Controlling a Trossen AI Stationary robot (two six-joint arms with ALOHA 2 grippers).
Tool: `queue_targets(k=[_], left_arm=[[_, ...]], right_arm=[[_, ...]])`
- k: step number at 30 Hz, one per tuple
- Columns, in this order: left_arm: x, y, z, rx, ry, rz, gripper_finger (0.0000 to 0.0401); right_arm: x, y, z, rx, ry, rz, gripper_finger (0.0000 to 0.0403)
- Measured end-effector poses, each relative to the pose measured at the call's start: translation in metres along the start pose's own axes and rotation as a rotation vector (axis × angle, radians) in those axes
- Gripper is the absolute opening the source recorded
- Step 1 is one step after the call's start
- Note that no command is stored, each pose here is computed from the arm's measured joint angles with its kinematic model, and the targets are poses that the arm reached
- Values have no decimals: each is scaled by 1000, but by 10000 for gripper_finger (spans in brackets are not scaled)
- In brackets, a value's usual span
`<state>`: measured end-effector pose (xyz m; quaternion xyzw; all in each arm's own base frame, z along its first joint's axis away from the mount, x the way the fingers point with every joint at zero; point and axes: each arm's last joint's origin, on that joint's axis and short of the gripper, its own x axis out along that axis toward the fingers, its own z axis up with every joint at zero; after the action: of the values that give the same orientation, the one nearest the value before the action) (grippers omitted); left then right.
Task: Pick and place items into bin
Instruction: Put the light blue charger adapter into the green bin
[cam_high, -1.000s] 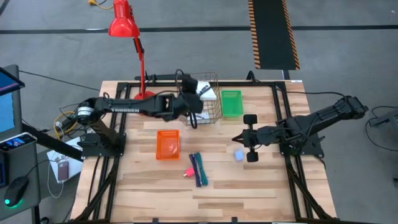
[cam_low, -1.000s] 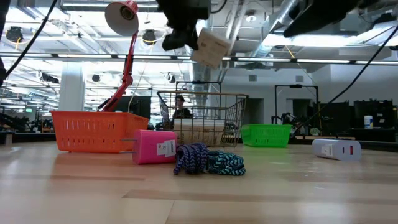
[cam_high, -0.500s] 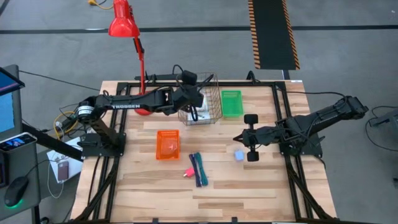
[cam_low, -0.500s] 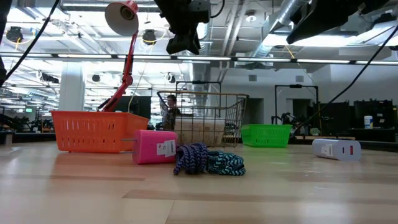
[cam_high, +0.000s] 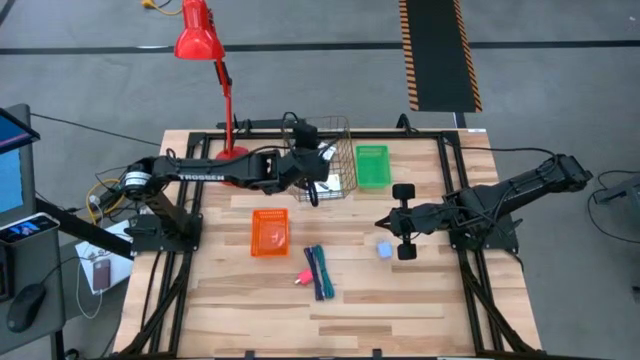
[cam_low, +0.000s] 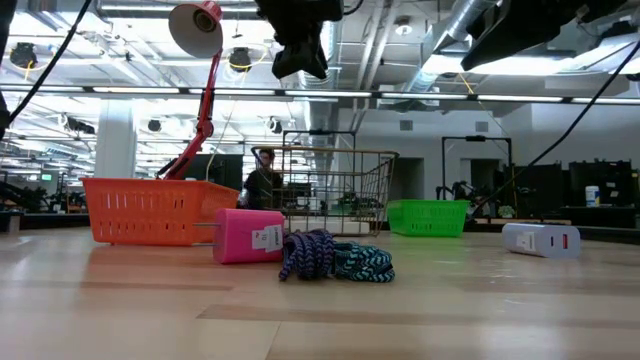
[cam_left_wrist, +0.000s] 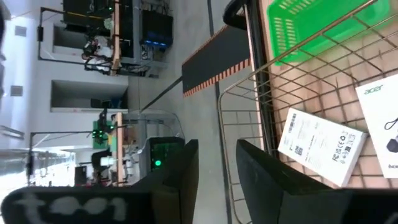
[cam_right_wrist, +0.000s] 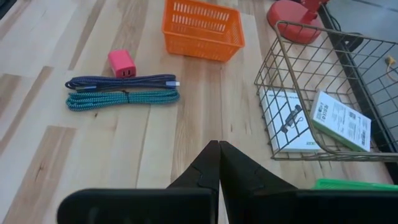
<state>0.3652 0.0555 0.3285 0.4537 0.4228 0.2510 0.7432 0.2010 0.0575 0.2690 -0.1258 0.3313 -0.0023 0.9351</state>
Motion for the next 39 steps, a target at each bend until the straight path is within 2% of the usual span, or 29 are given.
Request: queue_targets(k=[5, 10, 13, 16, 20, 22, 25, 28, 32, 34, 37, 39], left_arm=[[-21, -11, 13, 9, 27, 66, 100], [-68, -9, 19, -98, -122, 7, 100], [-102, 1, 14, -227, -251, -77, 100], [-136, 20, -4, -386, -378, -190, 100], [-169, 40, -33, -578, -526, -435, 100], [-181, 47, -46, -650, -565, -545, 100], [-193, 49, -60, -712, -554, -632, 100], [-200, 44, -64, -764, -488, -615, 100], [-200, 24, -59, -844, -419, -451, 100], [-199, 11, -57, -865, -396, -406, 100], [-197, -8, -55, -891, -385, -397, 100], [-196, -19, -54, -890, -380, -410, 100]], right_arm=[[0, 3, 0, -8, -1, 10, 0], [-2, 7, 0, -27, -6, 26, 0], [-2, 9, 0, -35, -9, 48, 0], [-3, 11, 0, -35, -11, 66, 0], [-1, 5, 1, 16, -14, 40, 0], [1, 0, 1, 30, -8, 20, 0], [4, -9, 0, 55, 2, -15, 0], [6, -17, -3, 97, 32, -23, 0], [8, -26, -8, 130, 83, -49, 0], [8, -30, -11, 137, 107, -63, 0], [8, -31, -15, 138, 149, -36, 0], [8, -30, -17, 134, 171, 36, 0]])
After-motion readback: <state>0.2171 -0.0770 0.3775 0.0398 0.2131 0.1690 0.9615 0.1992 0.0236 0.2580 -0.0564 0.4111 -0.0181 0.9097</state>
